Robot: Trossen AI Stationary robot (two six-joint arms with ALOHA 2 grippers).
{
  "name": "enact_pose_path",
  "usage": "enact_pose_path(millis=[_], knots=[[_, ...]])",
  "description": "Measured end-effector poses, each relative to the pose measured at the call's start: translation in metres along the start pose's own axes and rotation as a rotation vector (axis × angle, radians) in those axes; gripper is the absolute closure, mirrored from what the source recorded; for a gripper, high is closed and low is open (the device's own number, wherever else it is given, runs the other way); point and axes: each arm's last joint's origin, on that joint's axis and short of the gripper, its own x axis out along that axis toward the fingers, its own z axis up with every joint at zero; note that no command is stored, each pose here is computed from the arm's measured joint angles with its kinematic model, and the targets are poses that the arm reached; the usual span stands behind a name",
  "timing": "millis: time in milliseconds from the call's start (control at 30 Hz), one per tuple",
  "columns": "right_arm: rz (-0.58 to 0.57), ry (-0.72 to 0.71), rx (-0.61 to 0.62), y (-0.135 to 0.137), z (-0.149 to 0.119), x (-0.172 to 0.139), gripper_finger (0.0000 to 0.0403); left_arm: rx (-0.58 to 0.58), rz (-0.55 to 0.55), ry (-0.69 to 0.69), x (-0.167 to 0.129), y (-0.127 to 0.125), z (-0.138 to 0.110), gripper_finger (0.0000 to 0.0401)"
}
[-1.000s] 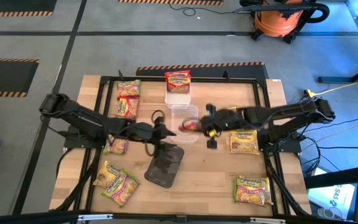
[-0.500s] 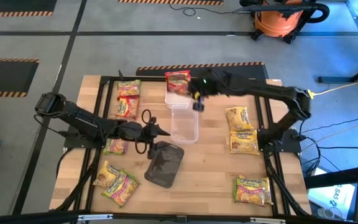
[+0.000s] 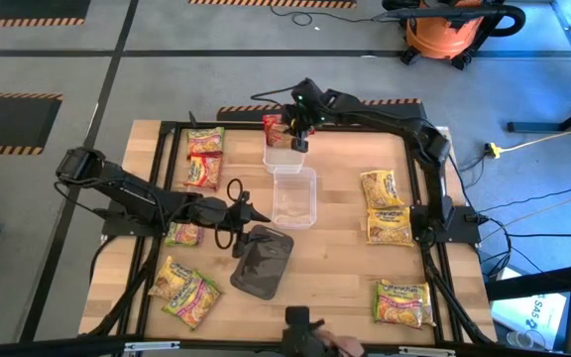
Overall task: Sort Maruchan noodles
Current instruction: Put the red noodle pack into the white bin
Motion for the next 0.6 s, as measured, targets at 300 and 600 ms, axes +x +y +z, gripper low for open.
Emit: enact_pose_path(millis=[300, 600], knots=[[0.089, 0.05, 0.038, -0.006, -0.025, 0.04, 0.0321, 0.001, 0.004, -0.001, 0.0, 0.0, 0.0, 0.0185], [0.12, 0.099, 0.054, -0.004, -0.038, 0.06, 0.032, 0.001, 0.004, -0.003, 0.0, 0.0, 0.0, 0.0185]])
